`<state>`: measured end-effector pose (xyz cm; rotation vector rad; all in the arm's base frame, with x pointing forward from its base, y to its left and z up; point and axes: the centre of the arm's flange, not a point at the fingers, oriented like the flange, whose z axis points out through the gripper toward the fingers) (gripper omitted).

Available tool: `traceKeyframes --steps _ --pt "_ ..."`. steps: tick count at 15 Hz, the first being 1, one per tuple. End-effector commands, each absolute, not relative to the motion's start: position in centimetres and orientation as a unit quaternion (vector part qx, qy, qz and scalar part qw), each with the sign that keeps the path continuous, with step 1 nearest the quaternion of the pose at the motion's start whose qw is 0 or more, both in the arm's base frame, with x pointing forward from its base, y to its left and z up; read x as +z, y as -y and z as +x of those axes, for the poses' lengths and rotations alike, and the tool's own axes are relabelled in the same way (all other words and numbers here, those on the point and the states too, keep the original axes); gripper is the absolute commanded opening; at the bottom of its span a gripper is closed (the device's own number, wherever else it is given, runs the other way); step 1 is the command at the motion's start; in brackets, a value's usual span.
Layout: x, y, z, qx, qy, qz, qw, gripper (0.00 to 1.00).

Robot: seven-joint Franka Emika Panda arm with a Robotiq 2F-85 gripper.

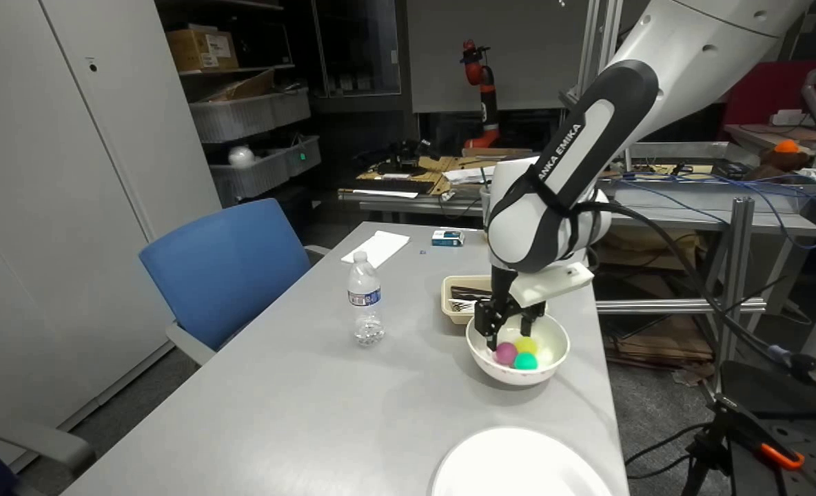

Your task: Get the red object from the white bowl on the right put it on the white plate on the left

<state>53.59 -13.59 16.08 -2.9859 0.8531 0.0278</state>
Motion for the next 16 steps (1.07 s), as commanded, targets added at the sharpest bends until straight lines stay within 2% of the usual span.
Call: traceKeyframes --steps 1,7,8,10,11,12,16 --pt "15.4 13.7 54.1 -0.002 -0.275 -0.961 0.029 0.51" --pt "16.0 13.8 54.0 -0.004 -0.278 -0.96 0.03 0.05" --pt "16.2 13.7 53.9 -0.004 -0.277 -0.96 0.03 0.0" --pt "16.4 13.7 53.9 -0.004 -0.277 -0.96 0.028 0.0" --pt "16.4 13.7 53.9 -0.001 -0.276 -0.961 0.027 0.26" --pt "16.4 13.7 53.9 0.0 -0.275 -0.961 0.026 0.27" --pt "16.1 13.3 53.4 0.005 -0.274 -0.962 0.023 0.55"
